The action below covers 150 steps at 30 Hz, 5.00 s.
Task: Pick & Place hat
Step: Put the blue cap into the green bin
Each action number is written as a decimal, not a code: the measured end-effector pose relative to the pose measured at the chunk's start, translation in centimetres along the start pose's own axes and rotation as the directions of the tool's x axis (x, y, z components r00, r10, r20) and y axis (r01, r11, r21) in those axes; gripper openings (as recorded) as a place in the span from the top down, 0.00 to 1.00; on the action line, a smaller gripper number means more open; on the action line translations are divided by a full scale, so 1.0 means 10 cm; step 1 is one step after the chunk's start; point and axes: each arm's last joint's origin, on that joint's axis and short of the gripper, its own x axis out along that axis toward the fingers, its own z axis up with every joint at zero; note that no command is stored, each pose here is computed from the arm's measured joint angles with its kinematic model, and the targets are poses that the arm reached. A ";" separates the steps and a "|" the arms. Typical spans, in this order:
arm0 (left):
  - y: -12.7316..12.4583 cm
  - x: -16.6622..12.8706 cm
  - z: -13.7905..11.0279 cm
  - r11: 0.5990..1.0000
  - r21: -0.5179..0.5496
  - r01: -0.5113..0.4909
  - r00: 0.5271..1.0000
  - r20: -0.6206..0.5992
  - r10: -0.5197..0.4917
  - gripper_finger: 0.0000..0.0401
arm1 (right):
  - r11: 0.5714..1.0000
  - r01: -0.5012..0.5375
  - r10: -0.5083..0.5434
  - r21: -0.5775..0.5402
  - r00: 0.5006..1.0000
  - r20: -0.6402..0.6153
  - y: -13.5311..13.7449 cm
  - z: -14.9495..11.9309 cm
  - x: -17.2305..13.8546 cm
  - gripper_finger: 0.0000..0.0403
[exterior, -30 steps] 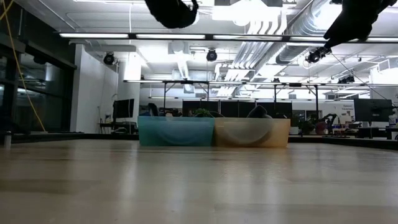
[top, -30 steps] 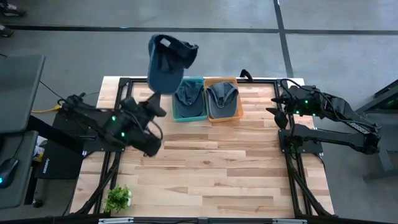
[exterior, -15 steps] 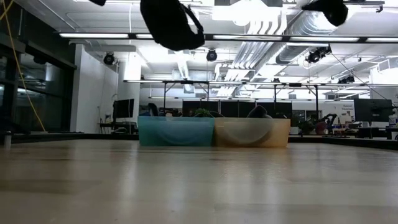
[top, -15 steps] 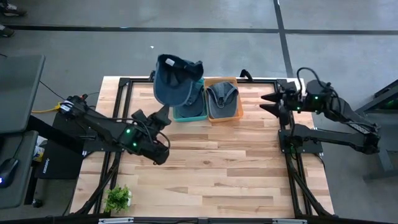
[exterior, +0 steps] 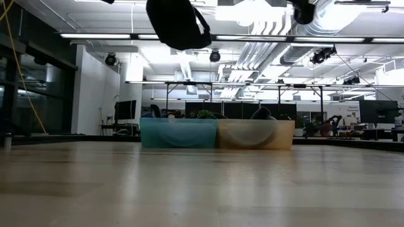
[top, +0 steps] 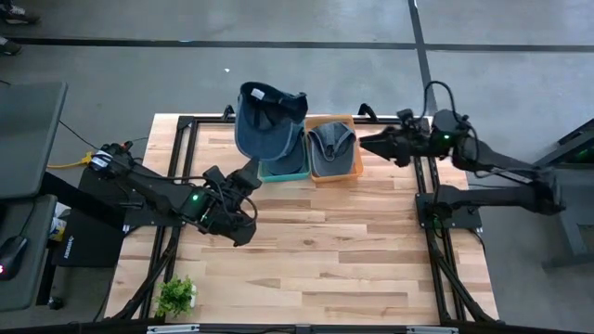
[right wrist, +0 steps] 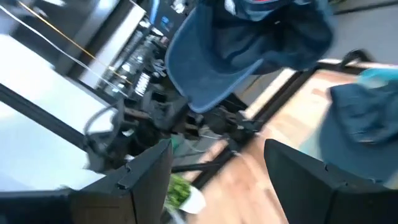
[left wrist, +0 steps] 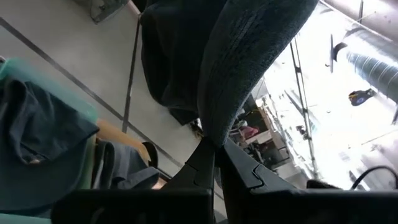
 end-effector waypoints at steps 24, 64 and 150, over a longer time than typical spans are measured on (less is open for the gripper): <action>0.08 0.19 -0.14 0.981 0.190 -0.040 0.998 0.053 0.031 1.00 | 0.906 -0.148 0.127 0.396 0.989 0.077 -0.45 -0.34 1.47 0.38; 0.08 0.19 -0.15 0.983 0.177 -0.054 0.998 -0.004 0.055 1.00 | 0.902 -0.148 0.066 0.405 0.975 0.211 -0.78 -0.35 1.85 0.38; 0.02 0.43 0.16 0.886 0.456 -0.081 0.954 -0.222 0.202 0.34 | 0.894 0.303 -0.311 -0.329 0.950 0.029 -0.74 0.12 1.33 0.99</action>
